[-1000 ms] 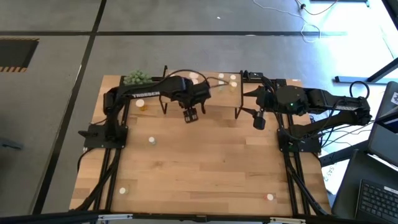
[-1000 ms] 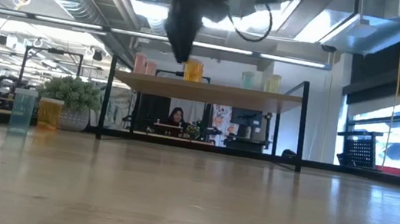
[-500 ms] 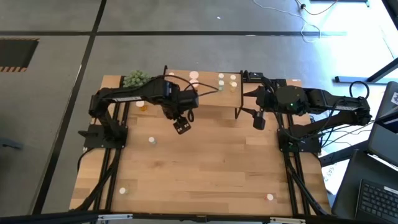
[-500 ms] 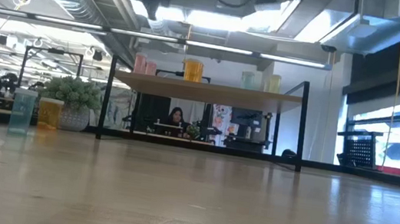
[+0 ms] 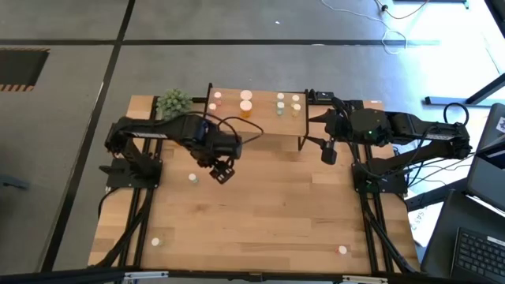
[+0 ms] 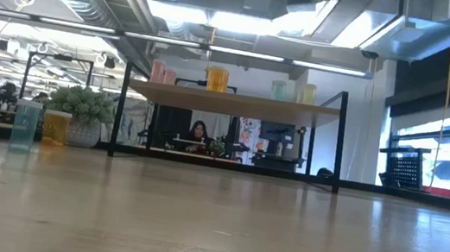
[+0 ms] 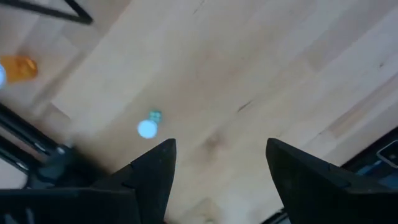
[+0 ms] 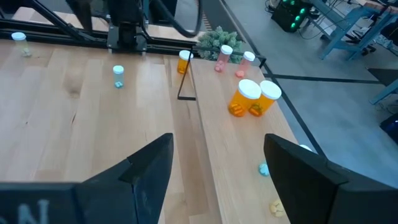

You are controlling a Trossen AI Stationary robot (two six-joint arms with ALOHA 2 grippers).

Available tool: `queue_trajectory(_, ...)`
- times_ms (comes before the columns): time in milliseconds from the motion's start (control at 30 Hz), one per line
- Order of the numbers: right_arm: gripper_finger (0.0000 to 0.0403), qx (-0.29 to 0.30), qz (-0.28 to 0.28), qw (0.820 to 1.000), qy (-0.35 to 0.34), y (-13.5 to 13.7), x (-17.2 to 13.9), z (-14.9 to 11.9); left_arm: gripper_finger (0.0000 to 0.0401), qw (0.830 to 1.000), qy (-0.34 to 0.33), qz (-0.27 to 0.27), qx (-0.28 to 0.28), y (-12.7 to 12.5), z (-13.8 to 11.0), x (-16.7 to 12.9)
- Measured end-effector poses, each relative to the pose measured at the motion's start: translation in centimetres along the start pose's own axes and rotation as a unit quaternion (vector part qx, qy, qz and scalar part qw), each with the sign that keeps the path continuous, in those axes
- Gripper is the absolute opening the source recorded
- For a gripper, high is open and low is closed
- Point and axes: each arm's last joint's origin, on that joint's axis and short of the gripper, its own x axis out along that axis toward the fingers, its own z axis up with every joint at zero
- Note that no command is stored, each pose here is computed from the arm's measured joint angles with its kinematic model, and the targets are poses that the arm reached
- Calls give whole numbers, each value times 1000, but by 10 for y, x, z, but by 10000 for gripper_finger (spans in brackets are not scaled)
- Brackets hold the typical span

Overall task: Pick and place medicine bottles onto shelf by color
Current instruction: Put the red medicine bottle on the shelf, aligned with the other red medicine bottle

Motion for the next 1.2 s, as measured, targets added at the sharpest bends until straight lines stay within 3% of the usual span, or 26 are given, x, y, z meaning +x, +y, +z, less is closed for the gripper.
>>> queue_trajectory(367, 253, 0, 0, 1000, 0, 0, 0, 0, 244, 998, -3, -3, -69, -23, -36, -2)
queue_trajectory(633, 253, 0, 0, 1000, 0, 0, 0, 0, 244, 998, -6, 21, -52, -31, -56, 8)
queue_trajectory(933, 253, 0, 0, 1000, 0, 0, 0, 0, 244, 998, 27, 43, -39, 1, -83, 14)
queue_trajectory(1200, 253, 0, 0, 1000, 0, 0, 0, 0, 244, 999, -33, 0, 1, 30, -97, -4)
